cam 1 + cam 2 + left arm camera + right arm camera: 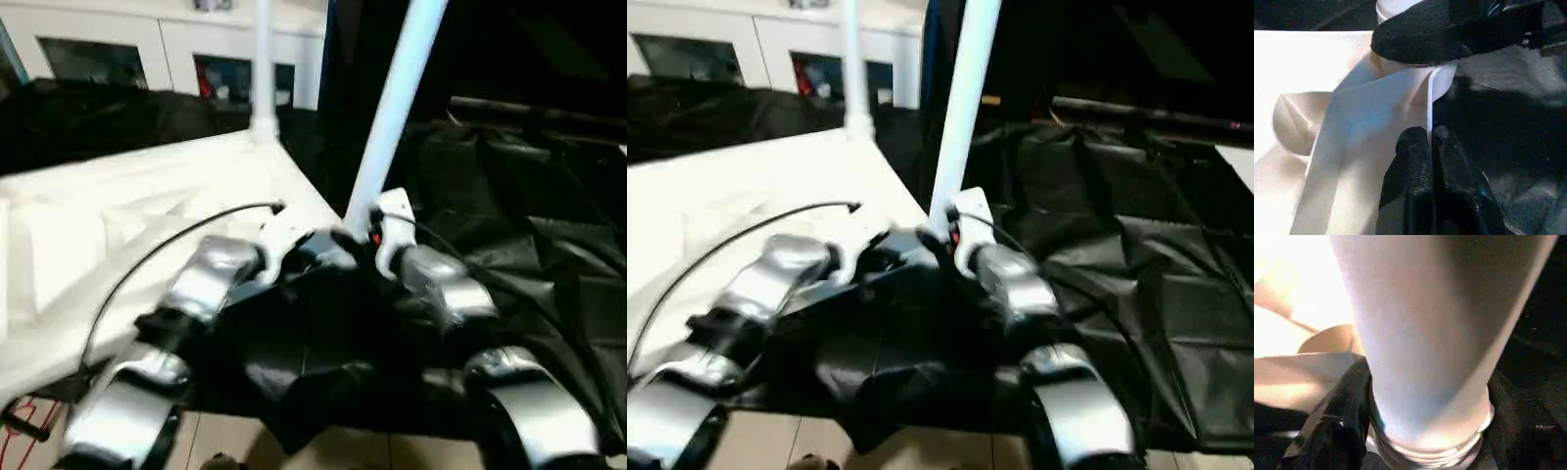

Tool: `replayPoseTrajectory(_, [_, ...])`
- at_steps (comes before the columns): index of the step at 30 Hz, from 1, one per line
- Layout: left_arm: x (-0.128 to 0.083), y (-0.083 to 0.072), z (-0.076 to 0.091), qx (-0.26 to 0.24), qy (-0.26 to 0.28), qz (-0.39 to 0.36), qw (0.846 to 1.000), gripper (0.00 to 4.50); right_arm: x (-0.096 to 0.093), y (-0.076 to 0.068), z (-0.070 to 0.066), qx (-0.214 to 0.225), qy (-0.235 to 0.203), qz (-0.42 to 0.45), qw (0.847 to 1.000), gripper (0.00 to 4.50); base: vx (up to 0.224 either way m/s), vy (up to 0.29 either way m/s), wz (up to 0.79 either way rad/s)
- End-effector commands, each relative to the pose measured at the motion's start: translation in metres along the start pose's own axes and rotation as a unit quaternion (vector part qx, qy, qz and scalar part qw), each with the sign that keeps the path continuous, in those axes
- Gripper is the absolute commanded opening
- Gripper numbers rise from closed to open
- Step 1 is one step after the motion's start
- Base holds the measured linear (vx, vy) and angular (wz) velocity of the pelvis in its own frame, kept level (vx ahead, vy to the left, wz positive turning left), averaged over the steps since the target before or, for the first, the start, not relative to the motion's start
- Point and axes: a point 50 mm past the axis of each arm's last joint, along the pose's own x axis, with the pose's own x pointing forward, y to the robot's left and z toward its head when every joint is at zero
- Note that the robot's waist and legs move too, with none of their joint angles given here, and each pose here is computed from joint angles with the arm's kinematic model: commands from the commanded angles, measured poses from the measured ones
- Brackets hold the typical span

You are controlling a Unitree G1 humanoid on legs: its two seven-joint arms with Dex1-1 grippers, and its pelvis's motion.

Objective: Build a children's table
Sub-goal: Rotate leg to tighten

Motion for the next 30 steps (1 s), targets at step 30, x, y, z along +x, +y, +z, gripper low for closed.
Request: replayPoseTrajectory(30, [-0.043, -0.018, -0.006, 0.095, -0.059, -0.251, 0.962, 0.0, -0.066, -0.003, -0.007, -0.136, 0.053, 0.383, 0.912, 3.51, 0.0, 0.0, 0.0])
